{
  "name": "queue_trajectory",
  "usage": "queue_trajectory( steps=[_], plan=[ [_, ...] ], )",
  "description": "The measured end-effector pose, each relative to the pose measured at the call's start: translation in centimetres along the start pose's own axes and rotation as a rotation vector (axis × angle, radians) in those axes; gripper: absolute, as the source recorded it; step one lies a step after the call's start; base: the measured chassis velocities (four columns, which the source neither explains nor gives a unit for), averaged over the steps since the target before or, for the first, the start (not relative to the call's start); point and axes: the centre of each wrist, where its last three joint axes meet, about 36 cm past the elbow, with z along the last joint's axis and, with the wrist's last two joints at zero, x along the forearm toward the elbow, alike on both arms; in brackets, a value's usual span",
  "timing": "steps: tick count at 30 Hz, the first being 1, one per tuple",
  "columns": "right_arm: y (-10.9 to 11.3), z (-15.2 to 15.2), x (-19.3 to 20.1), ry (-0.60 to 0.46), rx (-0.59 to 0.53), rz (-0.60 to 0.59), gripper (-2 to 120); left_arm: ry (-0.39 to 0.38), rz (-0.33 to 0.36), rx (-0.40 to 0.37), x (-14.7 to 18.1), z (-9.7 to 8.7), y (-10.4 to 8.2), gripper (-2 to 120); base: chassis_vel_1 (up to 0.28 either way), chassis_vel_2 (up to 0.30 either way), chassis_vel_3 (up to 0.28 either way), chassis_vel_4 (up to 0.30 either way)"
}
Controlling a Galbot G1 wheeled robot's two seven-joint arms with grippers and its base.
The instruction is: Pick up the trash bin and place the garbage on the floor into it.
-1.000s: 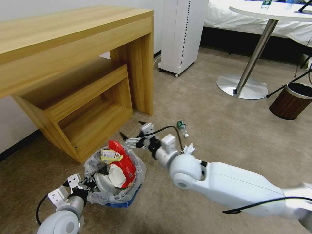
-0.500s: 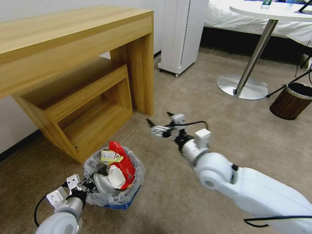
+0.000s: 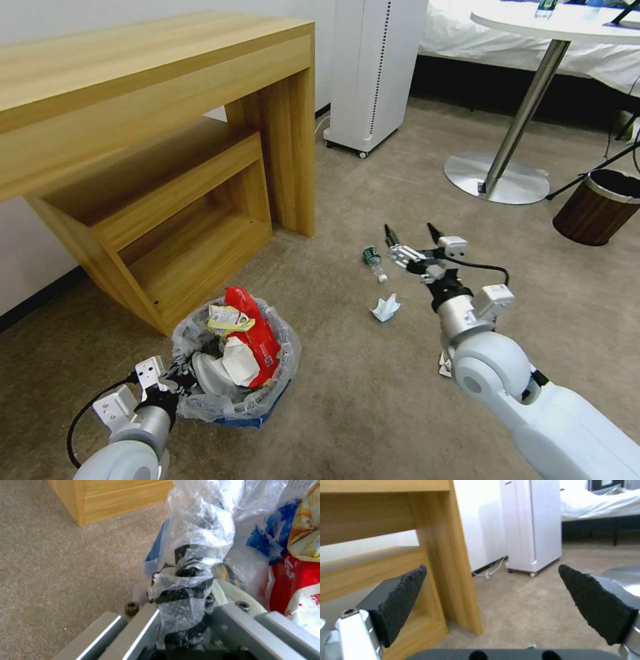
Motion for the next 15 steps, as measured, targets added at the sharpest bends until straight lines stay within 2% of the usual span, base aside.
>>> queue_trajectory(
  steps=[15],
  plan=[
    [-1.8,1.7,1.1,-0.018,0.090,0.082,100,-0.005,-0.007,-0.024,0.1,0.3,0.2,0,0.000,0.000,0.000,0.000]
  ],
)
